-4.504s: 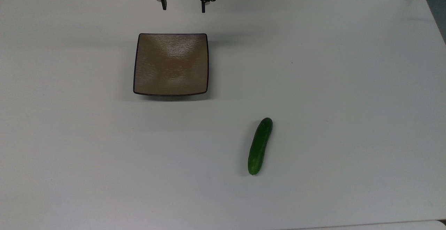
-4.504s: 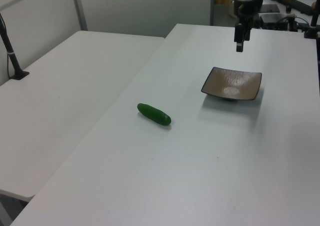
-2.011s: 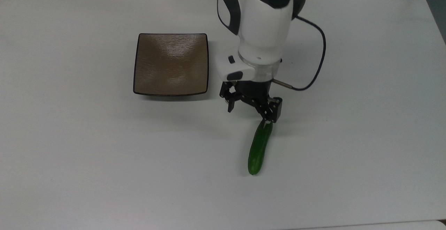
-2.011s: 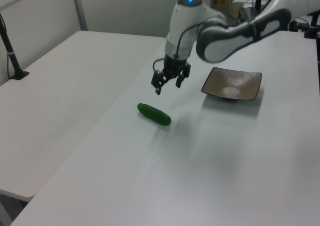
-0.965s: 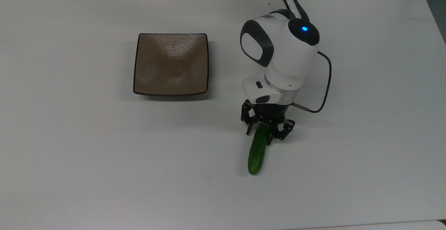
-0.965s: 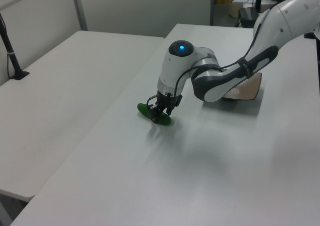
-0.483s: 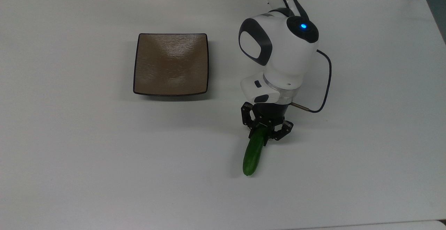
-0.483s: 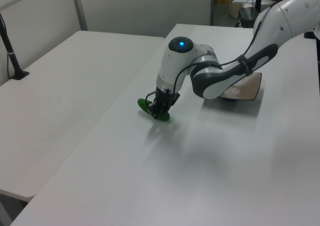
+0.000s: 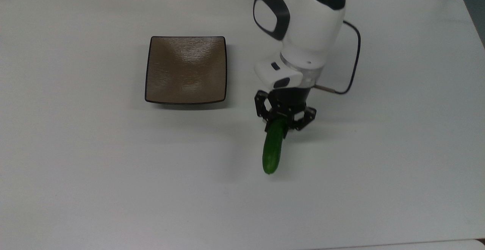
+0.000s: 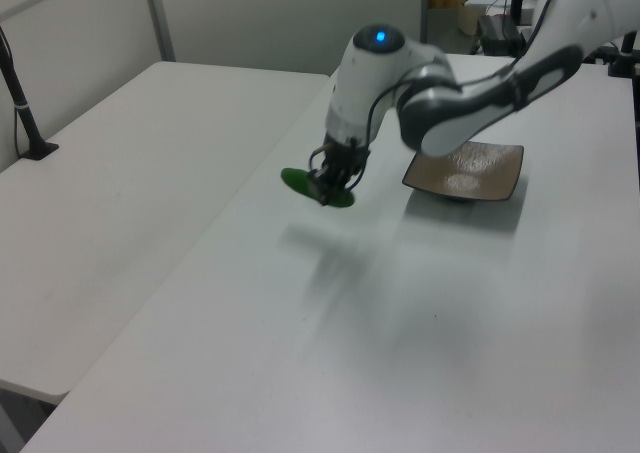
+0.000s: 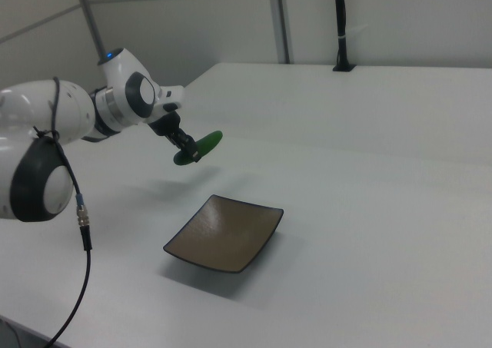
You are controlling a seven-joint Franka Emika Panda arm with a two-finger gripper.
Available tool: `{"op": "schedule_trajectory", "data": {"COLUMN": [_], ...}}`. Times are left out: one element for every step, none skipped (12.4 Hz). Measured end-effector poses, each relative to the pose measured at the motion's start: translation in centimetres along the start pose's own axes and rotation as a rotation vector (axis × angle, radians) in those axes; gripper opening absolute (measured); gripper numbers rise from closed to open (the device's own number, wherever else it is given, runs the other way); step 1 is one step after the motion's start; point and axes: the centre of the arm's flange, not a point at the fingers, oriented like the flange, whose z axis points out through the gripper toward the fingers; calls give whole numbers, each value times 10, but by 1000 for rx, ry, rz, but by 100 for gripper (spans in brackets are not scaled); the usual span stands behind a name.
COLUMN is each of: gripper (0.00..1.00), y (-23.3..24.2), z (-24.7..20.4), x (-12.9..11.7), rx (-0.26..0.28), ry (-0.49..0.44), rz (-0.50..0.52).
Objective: Cucumber placed on a ceramic plate
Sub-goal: 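Lift the cucumber and carry it toward the dark plate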
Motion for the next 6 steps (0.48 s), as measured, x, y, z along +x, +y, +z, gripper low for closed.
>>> {"op": "schedule_trajectory", "data": {"gripper": [42,42,42,42,42,42], "y": [13,27,38,56,73,90], "z": [-16,-31,-40,-52,-60,-65], "x": [-1,-2,-3,-3,-3,-5], "rx": [-14,-30,-42,-58,-73,-90], "ry": [-64,-132,-180,-237,-271,-296], "rz": [-58,-119,-164,-222,-275,-323]}}
